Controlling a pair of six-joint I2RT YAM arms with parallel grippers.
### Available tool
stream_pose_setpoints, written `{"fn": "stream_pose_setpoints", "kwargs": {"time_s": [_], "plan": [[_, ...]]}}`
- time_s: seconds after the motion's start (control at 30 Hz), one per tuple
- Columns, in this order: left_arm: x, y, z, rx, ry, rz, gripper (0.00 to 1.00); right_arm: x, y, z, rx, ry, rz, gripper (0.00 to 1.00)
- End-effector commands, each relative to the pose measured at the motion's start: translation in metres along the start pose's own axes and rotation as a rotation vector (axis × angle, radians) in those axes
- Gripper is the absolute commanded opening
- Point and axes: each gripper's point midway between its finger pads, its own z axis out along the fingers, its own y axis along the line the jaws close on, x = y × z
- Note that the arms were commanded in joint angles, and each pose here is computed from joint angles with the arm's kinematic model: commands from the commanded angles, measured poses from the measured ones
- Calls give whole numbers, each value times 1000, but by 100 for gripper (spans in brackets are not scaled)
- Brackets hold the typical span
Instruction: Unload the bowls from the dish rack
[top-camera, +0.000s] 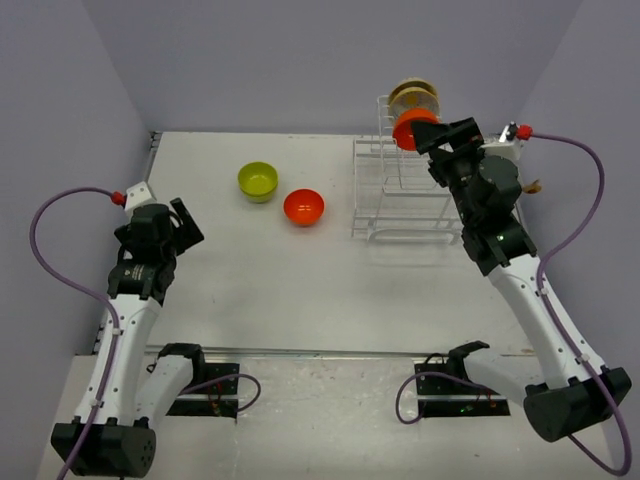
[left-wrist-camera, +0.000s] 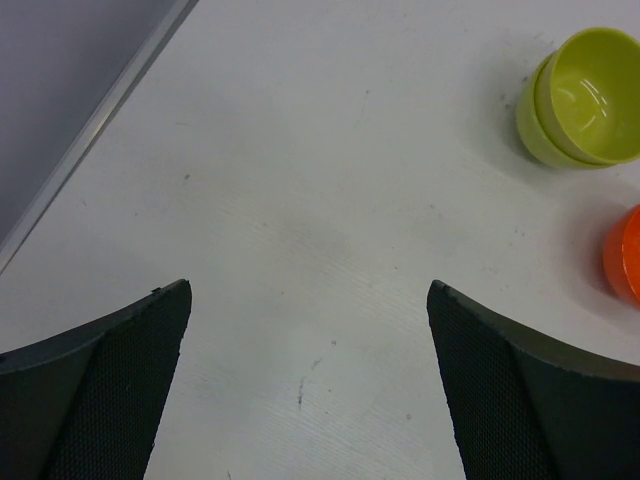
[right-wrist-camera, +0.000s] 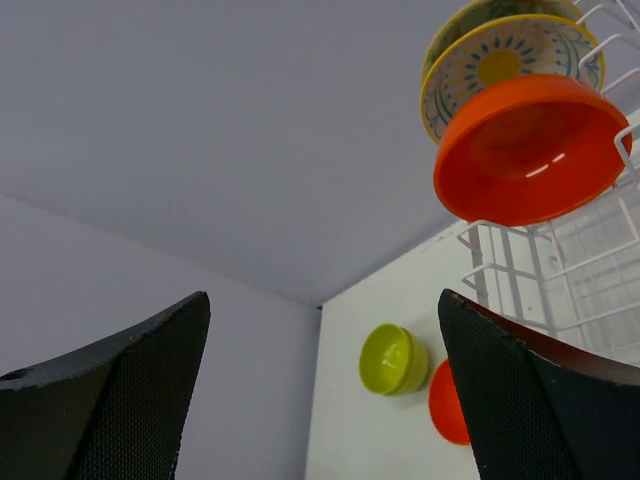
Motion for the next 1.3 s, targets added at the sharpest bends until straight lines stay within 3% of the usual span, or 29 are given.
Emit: {"fn": "stream_pose_setpoints", "kwargs": {"time_s": [0.0,0.17,0.3,0.53,0.97,1.1,1.23,1.27], "plan": [[-20,-5,-10,69,-85,-22,100,-35,8,5,-6,-154,237,95],[-32,4,-32,75,-186,-76,100,-37,-16,40,30,-138,447,84],[-30,-2,-32,104,-174,-62,100,-35,-34,68,79,-127,542,78],[-25,-18,-31,178,-147,-29,100,-28,-58,109,130,-151,550,66],[-22,-29,-32,232,-134,-7,100,-21,-67,135,123,-155,574,60],[-21,-29,-32,233,-132,-5,100,-17,-71,145,140,-147,582,45],[-21,-31,-33,241,-133,-2,100,-20,-72,146,139,-160,579,39],[-21,-31,-32,240,-131,0,100,-21,-71,145,134,-164,578,29]]}}
